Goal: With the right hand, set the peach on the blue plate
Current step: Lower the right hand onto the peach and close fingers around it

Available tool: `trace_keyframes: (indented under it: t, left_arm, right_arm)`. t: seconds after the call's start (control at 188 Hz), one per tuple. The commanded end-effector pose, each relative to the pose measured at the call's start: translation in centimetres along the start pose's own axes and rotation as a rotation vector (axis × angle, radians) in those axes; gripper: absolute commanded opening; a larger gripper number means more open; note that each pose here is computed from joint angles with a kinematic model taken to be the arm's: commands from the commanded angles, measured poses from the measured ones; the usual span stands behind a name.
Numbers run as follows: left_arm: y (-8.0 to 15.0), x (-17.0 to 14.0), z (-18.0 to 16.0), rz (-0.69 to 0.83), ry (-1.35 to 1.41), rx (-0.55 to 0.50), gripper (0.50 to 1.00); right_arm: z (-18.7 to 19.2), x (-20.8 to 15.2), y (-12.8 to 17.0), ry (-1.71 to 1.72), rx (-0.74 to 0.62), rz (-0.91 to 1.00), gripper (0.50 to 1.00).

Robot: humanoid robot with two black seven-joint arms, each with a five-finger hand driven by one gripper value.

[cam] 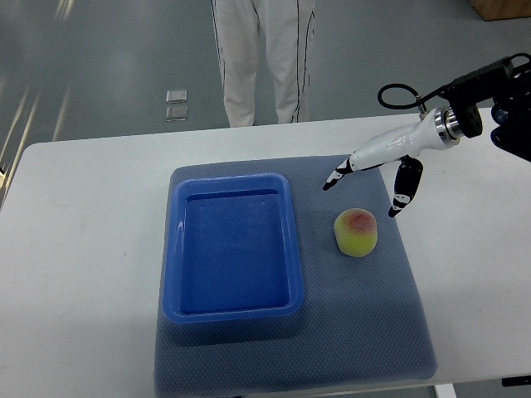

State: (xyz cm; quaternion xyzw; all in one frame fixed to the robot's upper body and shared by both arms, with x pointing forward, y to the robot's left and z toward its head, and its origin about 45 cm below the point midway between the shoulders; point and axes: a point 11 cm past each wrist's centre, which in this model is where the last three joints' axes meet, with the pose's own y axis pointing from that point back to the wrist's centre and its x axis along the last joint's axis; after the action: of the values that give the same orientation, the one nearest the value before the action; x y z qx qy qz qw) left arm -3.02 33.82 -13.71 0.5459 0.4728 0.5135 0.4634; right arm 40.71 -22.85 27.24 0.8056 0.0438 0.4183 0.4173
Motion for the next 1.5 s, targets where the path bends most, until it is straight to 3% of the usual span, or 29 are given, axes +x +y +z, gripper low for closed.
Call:
trace_keyframes:
  t: [0.0, 0.372, 0.78, 0.855, 1.035, 1.147, 1.497]
  left_arm:
    - [0.0, 0.0, 0.0, 0.000, 0.000, 0.000, 1.000]
    - [0.0, 0.0, 0.0, 0.000, 0.000, 0.000, 1.000]
    - [0.0, 0.0, 0.0, 0.000, 0.000, 0.000, 1.000]
    - [0.0, 0.0, 0.0, 0.000, 0.000, 0.000, 1.000]
    - [0.0, 0.1, 0.0, 0.002, 0.000, 0.000, 1.000]
    - [0.0, 0.0, 0.0, 0.000, 0.000, 0.000, 1.000]
    - [0.0, 0.1, 0.0, 0.002, 0.000, 0.000, 1.000]
  right_arm:
    - [0.1, -1.2, -0.9, -0.007, 0.005, 0.004, 0.928]
    - [1.1, -5.6, -4.1, -0.043, -0.010, 0.009, 0.926]
    - [0.7, -5.7, -5.1, -0.041, 0.002, 0.021, 0.913]
    - [0.7, -6.0, -5.2, -0.048, 0.004, 0.017, 0.893]
    - [0.3, -6.0, -5.6, -0.046, 0.019, 0.014, 0.727]
    - [0.3, -5.9, -5.6, -0.045, 0.020, 0.015, 0.664]
    - [0.2, -4.8, -5.1, -0.048, 0.025, 0.036, 0.668]
